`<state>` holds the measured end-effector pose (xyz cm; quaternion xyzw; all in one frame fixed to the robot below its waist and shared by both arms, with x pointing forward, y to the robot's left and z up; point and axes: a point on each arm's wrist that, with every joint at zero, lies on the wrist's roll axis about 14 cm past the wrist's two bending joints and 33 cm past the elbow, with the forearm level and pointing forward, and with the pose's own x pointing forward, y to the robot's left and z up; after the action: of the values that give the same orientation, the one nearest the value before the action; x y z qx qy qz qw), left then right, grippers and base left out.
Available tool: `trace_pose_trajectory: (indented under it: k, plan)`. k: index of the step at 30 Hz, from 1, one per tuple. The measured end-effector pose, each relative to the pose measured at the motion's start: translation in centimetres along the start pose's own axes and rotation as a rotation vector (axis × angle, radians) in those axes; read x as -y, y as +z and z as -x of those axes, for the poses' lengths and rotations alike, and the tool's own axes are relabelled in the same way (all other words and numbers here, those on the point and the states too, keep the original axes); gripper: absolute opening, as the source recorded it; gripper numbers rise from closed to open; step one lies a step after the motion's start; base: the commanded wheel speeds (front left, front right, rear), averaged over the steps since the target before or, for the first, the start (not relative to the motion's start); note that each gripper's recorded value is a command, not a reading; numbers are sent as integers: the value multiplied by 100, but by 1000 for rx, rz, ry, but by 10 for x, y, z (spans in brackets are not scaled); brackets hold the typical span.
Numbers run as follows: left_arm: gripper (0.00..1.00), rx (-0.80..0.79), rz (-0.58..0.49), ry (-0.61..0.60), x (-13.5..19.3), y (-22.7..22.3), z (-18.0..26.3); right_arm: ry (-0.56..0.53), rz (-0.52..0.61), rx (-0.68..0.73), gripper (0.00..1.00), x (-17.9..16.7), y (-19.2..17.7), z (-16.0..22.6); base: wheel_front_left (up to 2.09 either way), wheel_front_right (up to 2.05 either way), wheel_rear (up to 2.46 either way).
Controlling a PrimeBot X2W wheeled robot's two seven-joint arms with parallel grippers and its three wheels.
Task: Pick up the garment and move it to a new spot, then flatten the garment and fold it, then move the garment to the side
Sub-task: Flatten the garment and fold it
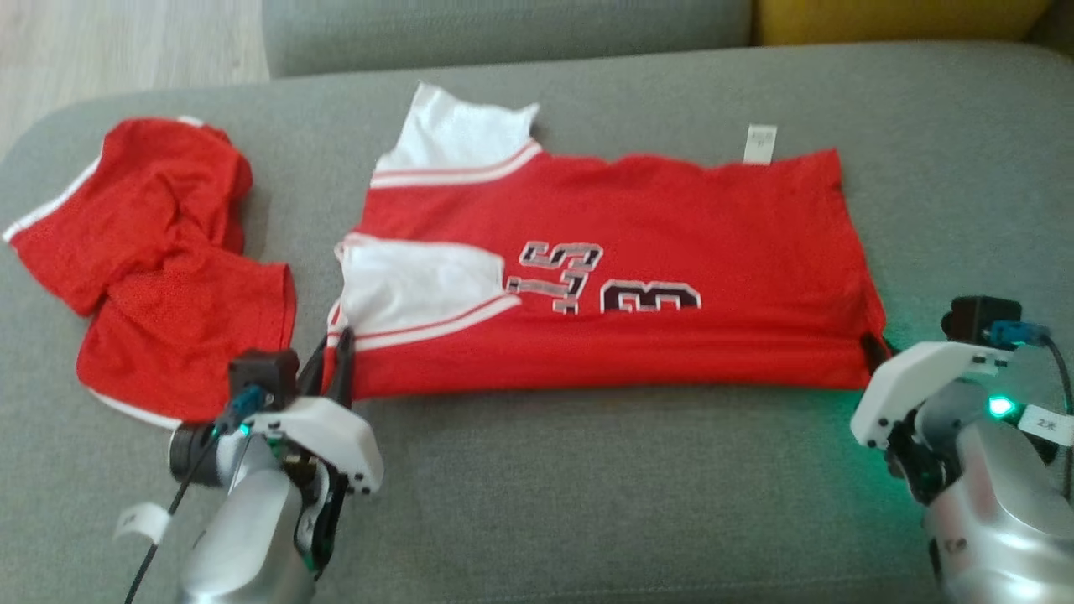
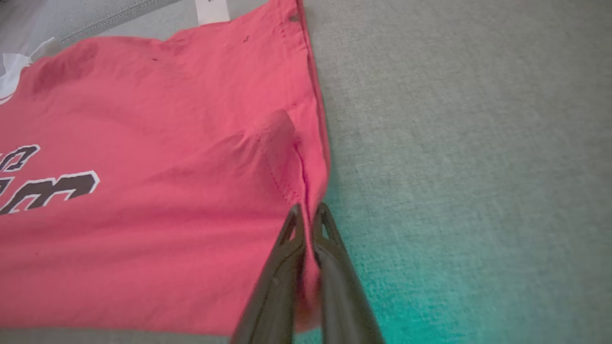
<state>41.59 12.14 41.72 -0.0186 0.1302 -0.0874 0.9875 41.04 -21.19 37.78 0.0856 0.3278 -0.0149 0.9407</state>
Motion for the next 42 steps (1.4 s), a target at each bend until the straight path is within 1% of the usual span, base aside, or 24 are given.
trace_pose_trajectory:
  k: [8, 10, 14, 17, 19, 20, 21, 22, 25, 31, 34, 38, 42]
  plan:
    - [0, -27, 3, -30, 6, -8, 19, 6, 12, -77, 0, 12, -15, 26, 0, 0, 0]
    - [0, -79, 21, -39, 6, -21, 30, 16, 12, -110, 0, 13, -25, 38, 0, 0, 0]
    - [0, -160, 10, -72, 11, -41, 46, 18, 5, -145, 0, 20, -39, 52, 0, 0, 0]
    - [0, -172, 12, -78, 13, -45, 51, 22, -1, -171, 0, 21, -50, 59, 0, 0, 0]
    - [0, -170, 12, -83, 14, -43, 52, 15, -17, -159, 0, 24, -50, 63, 0, 0, 0]
    - [10, -167, 16, -85, 15, -43, 52, 11, -23, -138, 73, 25, -47, 63, 0, 0, 0]
    - [51, -160, 20, -83, 16, -41, 51, 12, -25, -113, 100, 25, -41, 64, 0, 0, 0]
    - [100, -145, 25, -78, 16, -37, 50, 14, -33, -91, 100, 24, -37, 64, 0, 0, 0]
    - [100, -102, 51, -36, 9, -27, 46, 46, -68, -14, 100, 12, -22, 65, 0, 0, 0]
    - [100, 66, 123, 19, 0, 10, 35, 86, -49, 288, 100, -3, 36, 73, 0, 0, 0]
    - [100, 145, 177, 27, -1, 32, 28, 95, -58, 401, 100, -8, 54, 75, 0, 0, 0]
    - [100, 238, 195, 12, 0, 62, 19, 113, -38, 495, 100, -18, 75, 71, 0, 0, 0]
    - [100, 222, 150, -39, 9, 59, 3, 110, -4, 510, 100, -22, 86, 57, 0, 0, 0]
